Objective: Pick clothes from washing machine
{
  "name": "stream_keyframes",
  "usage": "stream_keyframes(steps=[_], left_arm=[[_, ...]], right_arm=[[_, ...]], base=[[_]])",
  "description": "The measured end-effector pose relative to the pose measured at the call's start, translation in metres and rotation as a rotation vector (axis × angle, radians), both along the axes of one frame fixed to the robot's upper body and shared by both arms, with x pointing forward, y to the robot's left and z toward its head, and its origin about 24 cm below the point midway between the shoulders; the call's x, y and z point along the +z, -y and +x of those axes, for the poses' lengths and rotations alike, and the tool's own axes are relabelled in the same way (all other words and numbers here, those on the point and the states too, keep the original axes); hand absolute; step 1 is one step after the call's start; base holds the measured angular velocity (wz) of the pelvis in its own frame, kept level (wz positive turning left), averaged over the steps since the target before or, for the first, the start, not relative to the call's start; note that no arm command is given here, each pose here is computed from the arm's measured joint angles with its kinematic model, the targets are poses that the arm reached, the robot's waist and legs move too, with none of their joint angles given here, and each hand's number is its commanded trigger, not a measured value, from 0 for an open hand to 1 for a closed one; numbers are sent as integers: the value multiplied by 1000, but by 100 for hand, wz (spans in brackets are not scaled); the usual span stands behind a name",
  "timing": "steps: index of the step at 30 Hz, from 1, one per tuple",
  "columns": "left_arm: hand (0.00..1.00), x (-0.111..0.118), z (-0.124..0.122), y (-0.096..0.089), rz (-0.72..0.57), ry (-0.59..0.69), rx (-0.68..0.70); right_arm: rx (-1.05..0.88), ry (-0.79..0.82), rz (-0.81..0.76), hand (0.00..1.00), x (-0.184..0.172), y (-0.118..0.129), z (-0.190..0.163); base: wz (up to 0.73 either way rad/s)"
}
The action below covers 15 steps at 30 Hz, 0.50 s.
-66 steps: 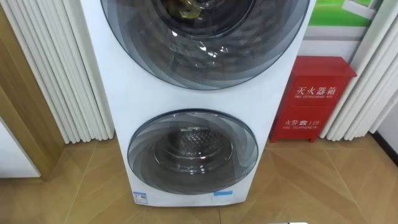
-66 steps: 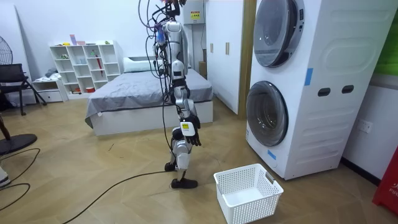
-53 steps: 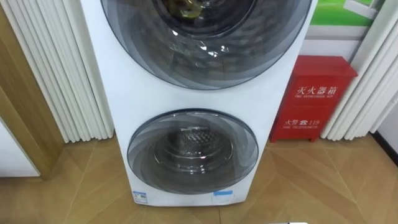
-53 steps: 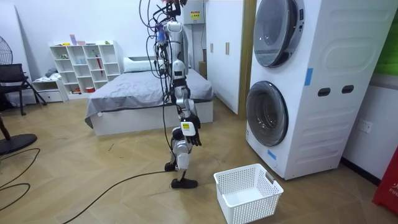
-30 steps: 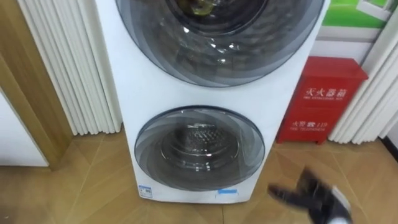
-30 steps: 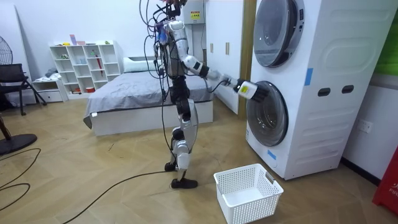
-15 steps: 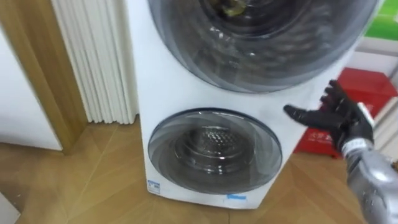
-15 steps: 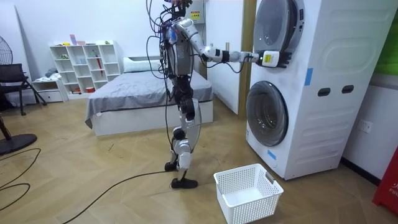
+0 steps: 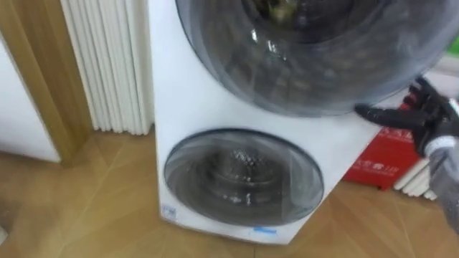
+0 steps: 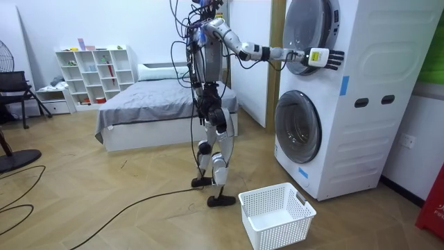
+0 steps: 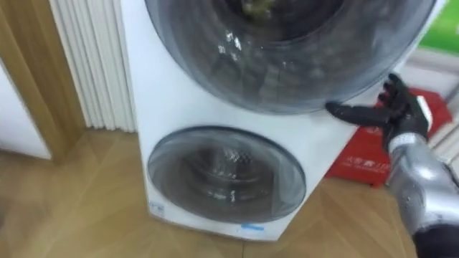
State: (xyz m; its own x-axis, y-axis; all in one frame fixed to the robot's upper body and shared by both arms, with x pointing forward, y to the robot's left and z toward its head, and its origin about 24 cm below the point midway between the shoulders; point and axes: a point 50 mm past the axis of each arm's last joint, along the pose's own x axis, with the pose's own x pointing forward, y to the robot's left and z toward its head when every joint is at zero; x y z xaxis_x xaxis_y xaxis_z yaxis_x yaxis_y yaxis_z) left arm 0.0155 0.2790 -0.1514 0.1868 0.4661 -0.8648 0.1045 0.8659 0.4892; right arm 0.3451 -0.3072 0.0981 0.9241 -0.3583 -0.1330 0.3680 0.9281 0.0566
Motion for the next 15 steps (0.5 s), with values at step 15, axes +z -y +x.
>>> stream_keyframes(steps=[15], left_arm=[[0, 6, -16, -15, 35, -28, 81]], right_arm=[[4, 30, -25, 0, 39, 14, 12]], base=[[3]])
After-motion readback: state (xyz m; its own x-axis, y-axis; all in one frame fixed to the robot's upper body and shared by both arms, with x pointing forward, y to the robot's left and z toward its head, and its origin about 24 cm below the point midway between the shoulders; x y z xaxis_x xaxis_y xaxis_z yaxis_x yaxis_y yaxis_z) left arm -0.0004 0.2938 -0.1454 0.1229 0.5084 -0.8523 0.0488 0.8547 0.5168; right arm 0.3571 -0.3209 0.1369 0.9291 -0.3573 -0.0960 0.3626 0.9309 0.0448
